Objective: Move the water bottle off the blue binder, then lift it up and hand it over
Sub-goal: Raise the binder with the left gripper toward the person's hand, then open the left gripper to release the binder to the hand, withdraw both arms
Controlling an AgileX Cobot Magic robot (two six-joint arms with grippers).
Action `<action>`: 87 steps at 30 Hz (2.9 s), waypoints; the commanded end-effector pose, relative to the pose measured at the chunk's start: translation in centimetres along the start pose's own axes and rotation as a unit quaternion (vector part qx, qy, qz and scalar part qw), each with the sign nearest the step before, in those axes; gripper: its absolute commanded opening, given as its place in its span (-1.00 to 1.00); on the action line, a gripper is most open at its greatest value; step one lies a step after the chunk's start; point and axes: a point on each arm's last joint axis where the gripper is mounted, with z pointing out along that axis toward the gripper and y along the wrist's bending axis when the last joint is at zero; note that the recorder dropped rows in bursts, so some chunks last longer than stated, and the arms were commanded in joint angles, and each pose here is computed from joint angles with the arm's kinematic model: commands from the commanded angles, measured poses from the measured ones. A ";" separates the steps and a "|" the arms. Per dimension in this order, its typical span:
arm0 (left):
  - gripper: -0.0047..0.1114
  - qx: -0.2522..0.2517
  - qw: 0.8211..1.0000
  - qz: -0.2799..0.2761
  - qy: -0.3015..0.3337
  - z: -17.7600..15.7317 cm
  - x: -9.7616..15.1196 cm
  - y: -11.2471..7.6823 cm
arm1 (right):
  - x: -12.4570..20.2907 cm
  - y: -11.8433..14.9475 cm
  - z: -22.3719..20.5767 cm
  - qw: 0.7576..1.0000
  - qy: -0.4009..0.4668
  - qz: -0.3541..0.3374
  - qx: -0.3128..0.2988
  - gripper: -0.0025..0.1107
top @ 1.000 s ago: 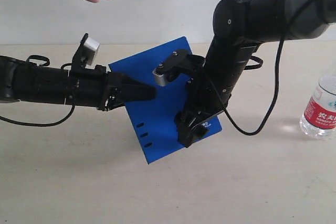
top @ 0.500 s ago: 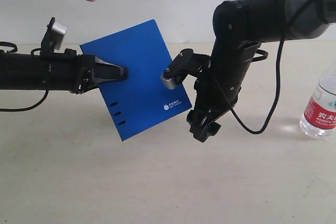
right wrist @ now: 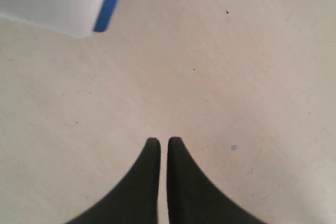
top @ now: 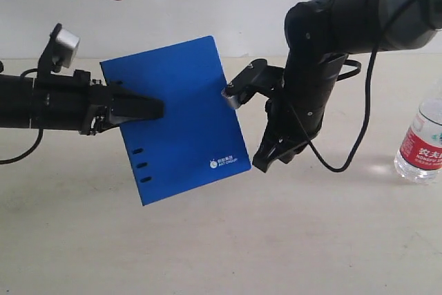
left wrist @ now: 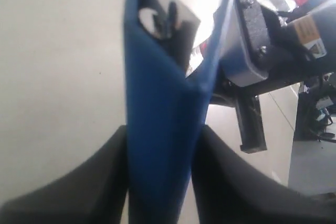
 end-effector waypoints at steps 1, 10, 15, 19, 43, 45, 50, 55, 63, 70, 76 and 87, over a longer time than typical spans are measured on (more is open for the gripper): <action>-0.84 -0.016 0.998 0.023 -0.062 -1.2 -1.7 -1.7 | -0.2 -0.9 -1.6 0.998 -0.040 0.043 0.026 -0.96; -0.84 -0.108 0.990 0.008 -0.090 -2.7 -3.1 -1.9 | -0.3 -1.1 -7.1 0.988 -0.129 0.060 0.061 -0.96; -0.84 -0.106 0.988 -0.029 -0.105 -2.8 -4.0 -2.2 | 0.1 -0.9 -8.3 0.987 -0.132 0.065 0.059 -0.96; -0.84 -0.098 0.987 -0.035 -0.124 -3.2 -5.3 -3.0 | 0.3 -0.8 -8.2 0.990 -0.116 0.065 0.054 -0.96; -0.84 -0.119 0.983 -0.053 -0.129 -4.6 -3.3 -4.5 | 1.2 -0.3 -9.2 0.992 -0.093 0.070 0.041 -0.96; -0.84 -0.118 0.983 -0.050 -0.130 -4.6 -3.4 -4.6 | 1.2 -0.3 -9.2 0.993 -0.091 0.070 0.040 -0.96; -0.84 -0.116 0.983 -0.050 -0.130 -4.6 -3.4 -4.7 | 1.2 -0.3 -9.2 0.993 -0.090 0.071 0.038 -0.96; -0.84 -0.107 0.985 -0.049 -0.128 -4.6 -3.4 -4.8 | 1.3 -0.2 -9.2 0.993 -0.085 0.071 0.036 -0.96; -0.84 -0.092 0.987 -0.047 -0.126 -4.5 -3.4 -5.1 | 1.3 -0.2 -9.2 0.993 -0.084 0.071 0.036 -0.96; -0.62 -0.095 0.986 -0.048 -0.126 -4.5 -3.4 -5.0 | 1.4 -0.2 -9.2 0.994 -0.081 0.062 0.036 -0.96; -0.09 -0.120 0.982 -0.058 -0.131 -4.6 -3.4 -4.6 | 1.4 -0.2 -9.2 0.994 -0.081 0.062 0.036 -0.96; -0.39 -0.131 0.983 -0.041 -0.125 -4.7 -3.3 -4.4 | 1.4 -0.2 -9.2 0.995 -0.079 0.058 0.035 -0.96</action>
